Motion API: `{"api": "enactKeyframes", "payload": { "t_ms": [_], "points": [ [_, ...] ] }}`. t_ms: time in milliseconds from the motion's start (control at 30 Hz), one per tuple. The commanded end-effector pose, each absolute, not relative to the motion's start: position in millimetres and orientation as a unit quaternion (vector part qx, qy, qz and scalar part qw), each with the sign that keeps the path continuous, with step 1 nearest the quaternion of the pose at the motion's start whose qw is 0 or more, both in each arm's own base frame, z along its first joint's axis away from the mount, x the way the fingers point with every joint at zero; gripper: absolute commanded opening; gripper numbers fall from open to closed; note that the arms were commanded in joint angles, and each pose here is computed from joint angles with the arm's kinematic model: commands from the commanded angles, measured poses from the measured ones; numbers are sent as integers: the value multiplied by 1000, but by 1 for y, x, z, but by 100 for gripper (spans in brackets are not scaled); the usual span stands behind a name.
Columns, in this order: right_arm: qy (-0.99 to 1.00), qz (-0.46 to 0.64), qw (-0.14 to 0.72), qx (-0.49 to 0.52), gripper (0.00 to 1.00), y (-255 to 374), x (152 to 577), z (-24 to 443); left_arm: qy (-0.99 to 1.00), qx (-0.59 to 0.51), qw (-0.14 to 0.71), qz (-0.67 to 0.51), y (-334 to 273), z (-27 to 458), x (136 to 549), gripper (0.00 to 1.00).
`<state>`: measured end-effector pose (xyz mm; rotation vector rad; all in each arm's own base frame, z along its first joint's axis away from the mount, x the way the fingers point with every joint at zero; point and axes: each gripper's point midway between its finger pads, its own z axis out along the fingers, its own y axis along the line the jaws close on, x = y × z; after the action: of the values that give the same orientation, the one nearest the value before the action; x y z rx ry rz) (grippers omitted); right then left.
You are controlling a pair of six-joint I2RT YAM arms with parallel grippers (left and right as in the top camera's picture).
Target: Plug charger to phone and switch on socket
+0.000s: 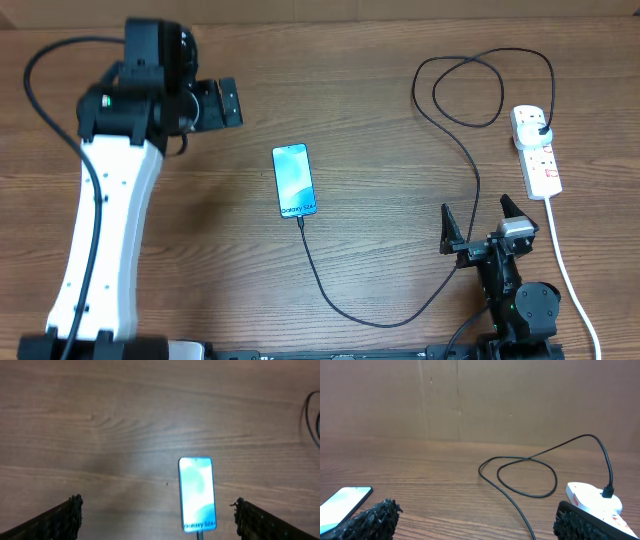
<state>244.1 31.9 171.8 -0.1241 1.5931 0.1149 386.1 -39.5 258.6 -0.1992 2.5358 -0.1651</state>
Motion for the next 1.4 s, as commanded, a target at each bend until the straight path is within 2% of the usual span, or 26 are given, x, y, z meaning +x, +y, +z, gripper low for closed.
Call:
{"api": "enactKeyframes", "payload": {
  "t_ms": [0,233,367,500,833,1100,1367],
  "points": [
    [713,49,698,-56,100,32,244,170,944,-75,315,-66,-39,253,361,100],
    [712,49,698,-56,100,32,244,170,945,-81,311,-58,-27,209,286,99],
    [712,49,698,-56,100,32,244,170,938,-78,334,-57,-22,197,249,99],
    [712,49,698,-56,100,32,244,170,918,-48,390,-56,-21,182,232,100],
    [713,49,698,-56,100,32,244,170,821,9,563,-95,-36,171,239,100],
    [712,49,698,-56,100,32,244,170,769,86,629,-71,-44,160,243,100],
    [712,49,698,-56,100,32,244,170,734,67,673,-55,-35,154,247,100]
  ]
}}
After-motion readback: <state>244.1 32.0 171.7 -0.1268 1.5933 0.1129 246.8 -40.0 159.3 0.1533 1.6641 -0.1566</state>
